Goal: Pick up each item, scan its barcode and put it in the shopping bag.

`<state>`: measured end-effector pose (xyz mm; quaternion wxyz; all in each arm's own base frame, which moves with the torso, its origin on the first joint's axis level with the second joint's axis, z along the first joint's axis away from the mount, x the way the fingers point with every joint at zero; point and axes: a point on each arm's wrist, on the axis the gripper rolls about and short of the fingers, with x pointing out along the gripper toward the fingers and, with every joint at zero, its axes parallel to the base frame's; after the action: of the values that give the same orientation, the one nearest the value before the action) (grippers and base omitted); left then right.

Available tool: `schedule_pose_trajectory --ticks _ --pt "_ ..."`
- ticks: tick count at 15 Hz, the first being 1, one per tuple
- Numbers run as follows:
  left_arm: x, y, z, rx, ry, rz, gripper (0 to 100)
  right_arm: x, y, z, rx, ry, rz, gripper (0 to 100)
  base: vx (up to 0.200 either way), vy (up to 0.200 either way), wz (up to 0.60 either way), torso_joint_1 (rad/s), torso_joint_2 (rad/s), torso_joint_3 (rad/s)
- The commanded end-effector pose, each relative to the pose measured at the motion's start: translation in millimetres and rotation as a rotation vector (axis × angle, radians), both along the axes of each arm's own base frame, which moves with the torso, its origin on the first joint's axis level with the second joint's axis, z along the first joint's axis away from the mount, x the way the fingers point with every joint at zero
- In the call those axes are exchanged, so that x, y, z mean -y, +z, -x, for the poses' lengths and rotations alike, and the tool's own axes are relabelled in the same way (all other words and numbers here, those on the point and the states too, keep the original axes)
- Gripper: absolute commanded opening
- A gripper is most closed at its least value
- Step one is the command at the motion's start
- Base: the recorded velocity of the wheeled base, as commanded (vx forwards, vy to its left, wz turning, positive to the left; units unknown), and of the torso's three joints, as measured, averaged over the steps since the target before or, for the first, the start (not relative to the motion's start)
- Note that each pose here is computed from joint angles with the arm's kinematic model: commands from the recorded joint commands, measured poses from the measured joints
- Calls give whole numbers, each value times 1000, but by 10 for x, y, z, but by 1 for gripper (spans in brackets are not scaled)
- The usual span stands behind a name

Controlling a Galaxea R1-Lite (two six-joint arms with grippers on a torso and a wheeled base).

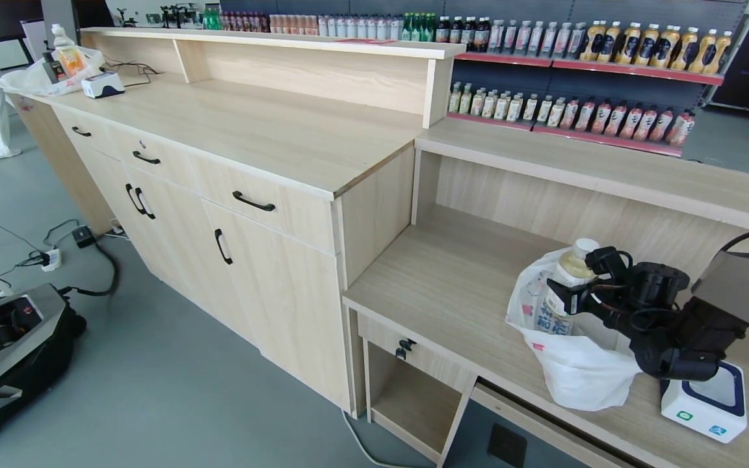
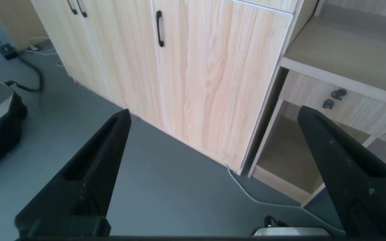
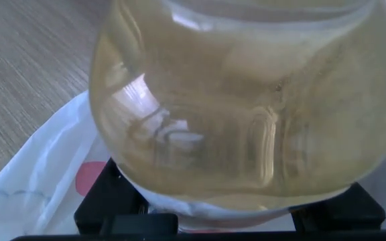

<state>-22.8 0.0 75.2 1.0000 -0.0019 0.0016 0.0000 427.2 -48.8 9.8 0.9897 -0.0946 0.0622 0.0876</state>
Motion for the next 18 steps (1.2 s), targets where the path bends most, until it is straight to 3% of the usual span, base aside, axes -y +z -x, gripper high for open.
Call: schedule_pose_trajectory --ticks 1,3,4,8,10,13,16,18 --pt "0 0 0 0 0 1 100 -16 -128 -30 -22 5 -2 0 0 0 0 0 0 0" --pt "0 0 0 0 0 1 100 -4 -177 -19 -36 2 -5 0 0 0 0 0 0 0" --pt "0 0 0 0 0 1 100 -6 -195 -2 -45 2 -4 100 0 0 0 0 0 0" --pt "0 0 0 0 0 1 100 -22 -52 22 -26 5 -1 100 0 0 0 0 0 0" --pt "0 0 0 0 0 1 100 -93 448 189 13 16 19 100 0 0 0 0 0 0" --pt "0 0 0 0 0 1 100 -144 1206 1047 37 7 71 100 0 0 0 0 0 0" --pt "0 0 0 0 0 1 100 -13 1628 1970 75 -87 199 100 0 0 0 0 0 0" --pt "0 0 0 0 0 1 100 75 1789 2479 -65 -216 254 100 0 0 -600 5 7 2"
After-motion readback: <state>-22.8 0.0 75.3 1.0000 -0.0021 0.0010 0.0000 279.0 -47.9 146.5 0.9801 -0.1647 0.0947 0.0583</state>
